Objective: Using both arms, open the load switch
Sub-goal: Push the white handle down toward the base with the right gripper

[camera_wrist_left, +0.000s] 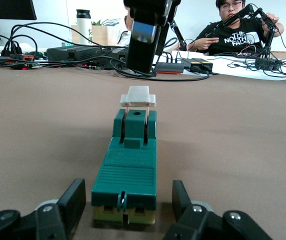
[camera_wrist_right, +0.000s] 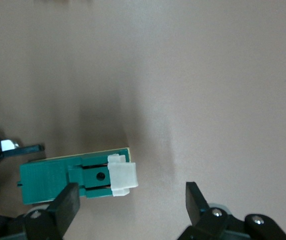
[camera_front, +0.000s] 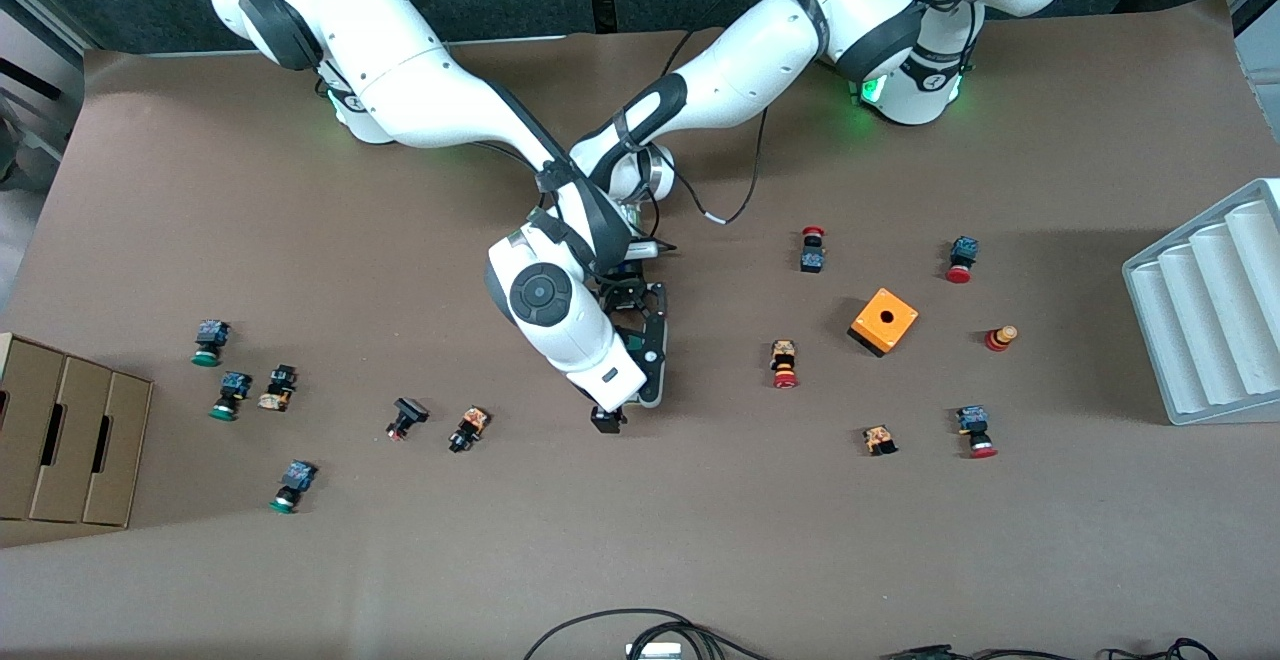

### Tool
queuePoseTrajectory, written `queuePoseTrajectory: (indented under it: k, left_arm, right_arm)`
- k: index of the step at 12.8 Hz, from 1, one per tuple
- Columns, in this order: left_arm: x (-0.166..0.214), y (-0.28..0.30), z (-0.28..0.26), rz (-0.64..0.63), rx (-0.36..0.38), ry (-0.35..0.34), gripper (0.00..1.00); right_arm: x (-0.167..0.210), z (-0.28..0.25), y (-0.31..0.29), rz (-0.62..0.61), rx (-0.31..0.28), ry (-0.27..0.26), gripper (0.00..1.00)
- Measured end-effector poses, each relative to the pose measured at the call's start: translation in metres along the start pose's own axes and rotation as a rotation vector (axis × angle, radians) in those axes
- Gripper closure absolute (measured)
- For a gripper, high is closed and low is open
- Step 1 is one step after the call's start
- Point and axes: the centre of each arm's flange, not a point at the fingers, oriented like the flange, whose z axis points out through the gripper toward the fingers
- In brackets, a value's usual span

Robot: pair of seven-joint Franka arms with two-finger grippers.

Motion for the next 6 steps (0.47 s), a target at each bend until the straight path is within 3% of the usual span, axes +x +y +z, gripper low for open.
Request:
queuePoseTrajectory:
  k: [6]
  left_arm:
    - [-0.0032,-0.0004,-0.0023,0.007,0.004,0.013,0.22]
  right_arm:
    - [-0.0025,0.0091,-0.0014,0.032,0.026,0.015,0.07]
